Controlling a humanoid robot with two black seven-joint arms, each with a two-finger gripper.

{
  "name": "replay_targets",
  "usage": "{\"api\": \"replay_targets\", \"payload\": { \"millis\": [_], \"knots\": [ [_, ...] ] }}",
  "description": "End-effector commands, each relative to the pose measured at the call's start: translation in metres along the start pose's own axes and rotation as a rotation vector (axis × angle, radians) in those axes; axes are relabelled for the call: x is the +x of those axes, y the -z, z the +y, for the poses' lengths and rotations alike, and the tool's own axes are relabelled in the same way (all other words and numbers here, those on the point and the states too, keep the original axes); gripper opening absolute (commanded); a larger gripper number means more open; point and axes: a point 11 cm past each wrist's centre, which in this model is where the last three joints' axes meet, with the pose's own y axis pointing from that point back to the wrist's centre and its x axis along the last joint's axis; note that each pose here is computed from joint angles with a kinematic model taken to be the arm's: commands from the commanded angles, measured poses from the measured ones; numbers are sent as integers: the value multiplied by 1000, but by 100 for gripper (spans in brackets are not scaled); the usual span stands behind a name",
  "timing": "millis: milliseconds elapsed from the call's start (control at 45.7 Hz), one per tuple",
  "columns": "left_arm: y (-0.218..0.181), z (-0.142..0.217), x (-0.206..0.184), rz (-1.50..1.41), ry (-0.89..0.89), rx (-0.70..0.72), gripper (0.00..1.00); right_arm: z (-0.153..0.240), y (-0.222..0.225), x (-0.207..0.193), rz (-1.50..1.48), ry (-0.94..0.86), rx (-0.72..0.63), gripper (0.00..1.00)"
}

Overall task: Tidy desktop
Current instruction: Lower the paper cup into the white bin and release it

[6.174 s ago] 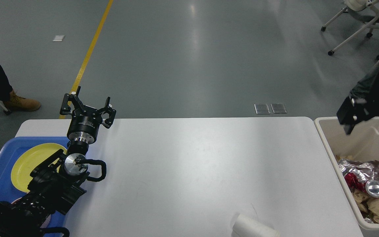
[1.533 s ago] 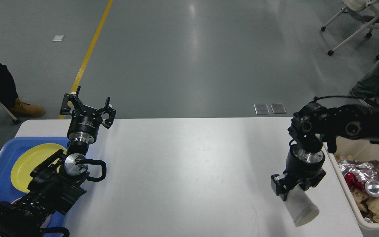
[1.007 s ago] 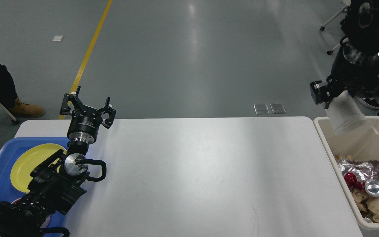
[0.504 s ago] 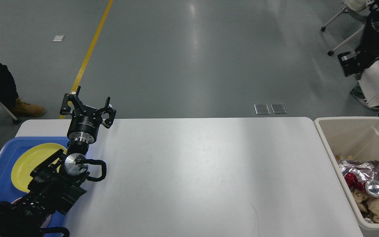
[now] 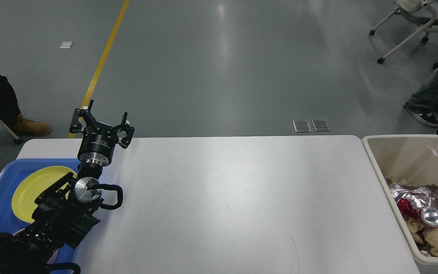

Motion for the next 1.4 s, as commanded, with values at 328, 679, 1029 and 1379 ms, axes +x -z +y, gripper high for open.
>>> {"api": "replay_targets", "payload": {
  "millis": [328, 679, 1029, 1379],
  "knots": [
    [0, 0, 0, 1, 0, -1, 96, -134, 40, -58, 17, -225, -108, 0],
    [0, 0, 0, 0, 0, 0, 96, -168, 86, -97, 60, -225, -65, 0],
    [0, 0, 0, 1, 0, -1, 96, -178, 112, -112, 49, -239, -22, 0],
    [0, 0, 0, 1, 0, -1, 96, -175, 114, -103, -15, -328, 4, 57]
  ]
}}
